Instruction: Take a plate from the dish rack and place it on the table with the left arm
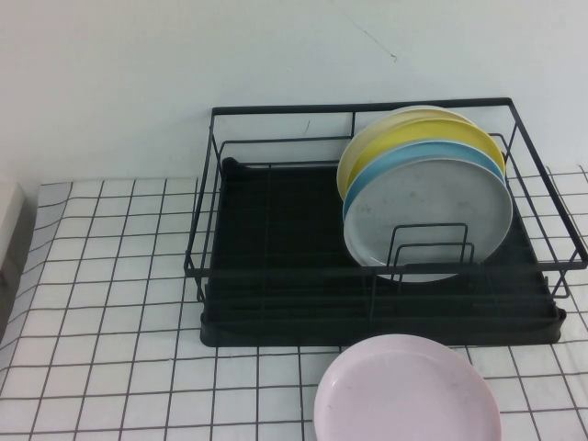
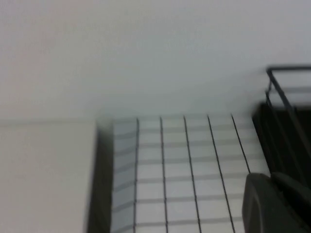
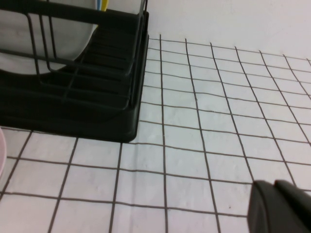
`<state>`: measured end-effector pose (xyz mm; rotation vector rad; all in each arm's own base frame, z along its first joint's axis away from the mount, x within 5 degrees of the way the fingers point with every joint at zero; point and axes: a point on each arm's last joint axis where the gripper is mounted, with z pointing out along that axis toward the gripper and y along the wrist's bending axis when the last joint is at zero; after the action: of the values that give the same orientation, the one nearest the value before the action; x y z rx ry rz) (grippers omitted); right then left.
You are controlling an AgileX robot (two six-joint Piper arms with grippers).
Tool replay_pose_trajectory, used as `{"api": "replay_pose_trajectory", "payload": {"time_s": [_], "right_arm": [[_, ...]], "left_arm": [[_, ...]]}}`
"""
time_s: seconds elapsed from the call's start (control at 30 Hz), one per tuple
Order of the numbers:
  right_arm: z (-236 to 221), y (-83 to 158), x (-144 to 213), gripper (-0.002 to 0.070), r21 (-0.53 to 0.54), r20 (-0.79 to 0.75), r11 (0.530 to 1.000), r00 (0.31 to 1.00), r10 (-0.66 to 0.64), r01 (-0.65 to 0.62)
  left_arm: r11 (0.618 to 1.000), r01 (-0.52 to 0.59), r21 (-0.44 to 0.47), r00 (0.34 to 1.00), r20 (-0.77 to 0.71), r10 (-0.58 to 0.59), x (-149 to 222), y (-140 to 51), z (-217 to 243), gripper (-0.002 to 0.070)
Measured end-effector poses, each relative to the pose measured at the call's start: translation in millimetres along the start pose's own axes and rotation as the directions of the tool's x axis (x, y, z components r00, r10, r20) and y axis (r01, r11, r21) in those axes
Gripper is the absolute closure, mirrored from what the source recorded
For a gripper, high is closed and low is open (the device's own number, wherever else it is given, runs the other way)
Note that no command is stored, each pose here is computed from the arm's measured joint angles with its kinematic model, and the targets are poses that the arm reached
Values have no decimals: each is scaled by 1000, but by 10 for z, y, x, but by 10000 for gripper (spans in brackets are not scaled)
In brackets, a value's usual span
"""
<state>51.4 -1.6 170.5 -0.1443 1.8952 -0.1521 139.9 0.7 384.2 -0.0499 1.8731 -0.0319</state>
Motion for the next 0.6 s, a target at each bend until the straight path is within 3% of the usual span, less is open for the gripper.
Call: {"api": "replay_pose_trajectory", "payload": {"time_s": [0.13,0.23,0.4,0.6], "right_arm": [[0,0,0,679,0,0,1000,1000,0,0],[0,0,0,679,0,0,1000,1000,0,0],[0,0,0,679,0,0,1000,1000,0,0],[0,0,0,679,0,0,1000,1000,-1,1]], "left_arm": [[987,-49,156,968,-236,85,-22,-138,401,678],[934,-50,353,939,-303,164,7,-300,649,678],[807,-25,590,965,-197,174,-11,-522,971,678],[697,-139,703,977,-18,212,-4,-699,1266,678]]}}
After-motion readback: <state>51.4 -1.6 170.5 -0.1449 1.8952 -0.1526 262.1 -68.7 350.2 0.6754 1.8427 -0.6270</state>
